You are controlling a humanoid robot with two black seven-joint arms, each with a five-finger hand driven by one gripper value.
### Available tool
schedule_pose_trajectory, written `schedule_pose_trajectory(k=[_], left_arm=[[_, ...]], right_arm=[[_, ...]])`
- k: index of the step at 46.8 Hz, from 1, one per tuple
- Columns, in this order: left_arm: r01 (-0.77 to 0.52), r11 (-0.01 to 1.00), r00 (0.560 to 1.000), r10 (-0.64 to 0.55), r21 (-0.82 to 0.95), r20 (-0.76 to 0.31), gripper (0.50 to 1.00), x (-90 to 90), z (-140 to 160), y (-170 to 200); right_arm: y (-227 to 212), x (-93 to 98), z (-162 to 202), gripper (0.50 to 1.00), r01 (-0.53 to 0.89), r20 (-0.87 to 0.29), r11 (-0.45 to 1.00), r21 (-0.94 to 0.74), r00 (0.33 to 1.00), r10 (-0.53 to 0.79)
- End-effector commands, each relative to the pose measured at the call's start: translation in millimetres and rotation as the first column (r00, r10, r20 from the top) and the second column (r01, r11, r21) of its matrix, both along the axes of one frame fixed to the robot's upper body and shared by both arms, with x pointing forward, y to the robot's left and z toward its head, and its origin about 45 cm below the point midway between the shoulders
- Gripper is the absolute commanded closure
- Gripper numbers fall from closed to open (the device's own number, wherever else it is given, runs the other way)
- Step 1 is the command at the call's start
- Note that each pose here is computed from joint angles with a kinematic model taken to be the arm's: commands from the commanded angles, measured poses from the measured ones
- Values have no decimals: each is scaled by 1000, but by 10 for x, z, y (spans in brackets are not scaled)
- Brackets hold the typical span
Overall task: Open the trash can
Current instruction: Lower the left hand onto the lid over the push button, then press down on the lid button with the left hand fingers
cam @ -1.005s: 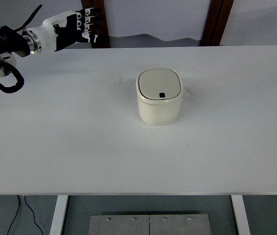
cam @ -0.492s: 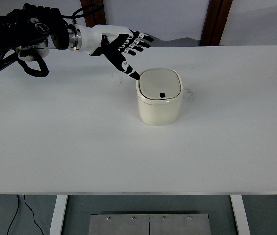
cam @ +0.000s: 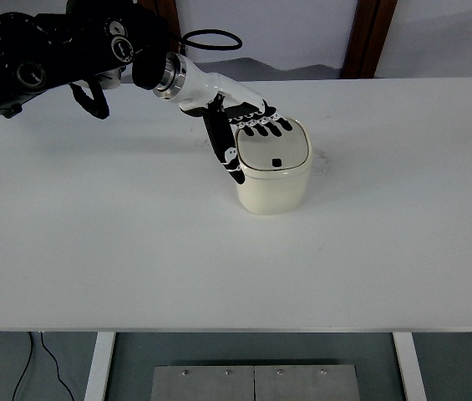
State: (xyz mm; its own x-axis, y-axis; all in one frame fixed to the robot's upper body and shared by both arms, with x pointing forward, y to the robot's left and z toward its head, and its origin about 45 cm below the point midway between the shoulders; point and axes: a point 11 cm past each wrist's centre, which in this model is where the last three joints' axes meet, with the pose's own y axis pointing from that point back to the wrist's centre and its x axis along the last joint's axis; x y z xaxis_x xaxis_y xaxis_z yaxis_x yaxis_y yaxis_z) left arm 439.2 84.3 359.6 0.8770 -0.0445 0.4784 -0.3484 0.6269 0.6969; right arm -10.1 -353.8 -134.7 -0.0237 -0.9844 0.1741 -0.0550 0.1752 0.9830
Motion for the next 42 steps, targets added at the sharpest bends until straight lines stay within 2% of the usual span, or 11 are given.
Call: schedule_pose_trajectory(k=[1, 42], left_arm=[[7, 1000, 1000, -7, 14, 7, 500, -6, 28, -29], [17, 997, 1000, -16, 70, -18, 500, -44, -205, -8]], right_arm=[[0, -4, 0, 509, 0, -1, 1000, 0, 1000, 0], [0, -4, 0, 509, 0, -1, 1000, 0, 1000, 0]])
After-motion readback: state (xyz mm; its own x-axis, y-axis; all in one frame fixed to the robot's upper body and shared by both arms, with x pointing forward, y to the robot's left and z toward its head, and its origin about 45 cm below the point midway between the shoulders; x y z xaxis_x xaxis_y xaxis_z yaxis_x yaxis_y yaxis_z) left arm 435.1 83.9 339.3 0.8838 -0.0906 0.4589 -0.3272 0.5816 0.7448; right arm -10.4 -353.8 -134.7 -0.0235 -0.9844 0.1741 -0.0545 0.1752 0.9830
